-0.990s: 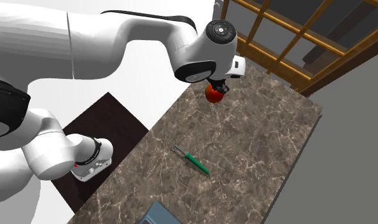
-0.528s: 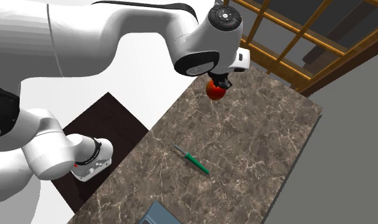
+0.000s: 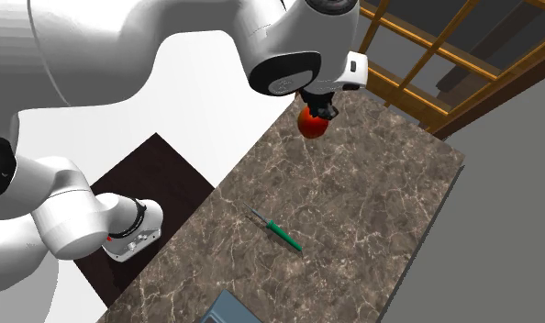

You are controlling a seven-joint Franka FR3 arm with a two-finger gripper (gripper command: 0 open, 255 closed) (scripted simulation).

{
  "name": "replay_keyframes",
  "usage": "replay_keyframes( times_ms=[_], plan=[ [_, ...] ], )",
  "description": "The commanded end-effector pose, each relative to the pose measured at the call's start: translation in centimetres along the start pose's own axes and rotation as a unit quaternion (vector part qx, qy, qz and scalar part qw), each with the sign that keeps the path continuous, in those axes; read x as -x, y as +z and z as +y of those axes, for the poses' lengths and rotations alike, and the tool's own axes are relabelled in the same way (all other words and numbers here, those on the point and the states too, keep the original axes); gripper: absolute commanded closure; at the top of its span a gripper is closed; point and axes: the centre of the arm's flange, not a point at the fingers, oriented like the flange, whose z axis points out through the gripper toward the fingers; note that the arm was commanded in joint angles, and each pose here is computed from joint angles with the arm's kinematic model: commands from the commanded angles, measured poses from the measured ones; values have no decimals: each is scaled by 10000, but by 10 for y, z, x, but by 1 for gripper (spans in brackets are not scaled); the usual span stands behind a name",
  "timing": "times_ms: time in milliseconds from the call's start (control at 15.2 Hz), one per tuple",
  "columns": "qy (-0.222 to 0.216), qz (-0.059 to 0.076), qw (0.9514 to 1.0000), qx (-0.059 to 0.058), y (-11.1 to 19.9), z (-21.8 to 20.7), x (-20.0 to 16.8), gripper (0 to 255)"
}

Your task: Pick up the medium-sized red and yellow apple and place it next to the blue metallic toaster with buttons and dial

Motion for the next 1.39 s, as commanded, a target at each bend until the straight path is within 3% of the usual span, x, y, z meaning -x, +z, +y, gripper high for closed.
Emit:
replay_keyframes(
  times_ms=[0,1320],
  plan=[
    [0,-2,10000,0,-10,1,-2,255],
    [0,-2,10000,0,-115,0,-19,255]
  ],
)
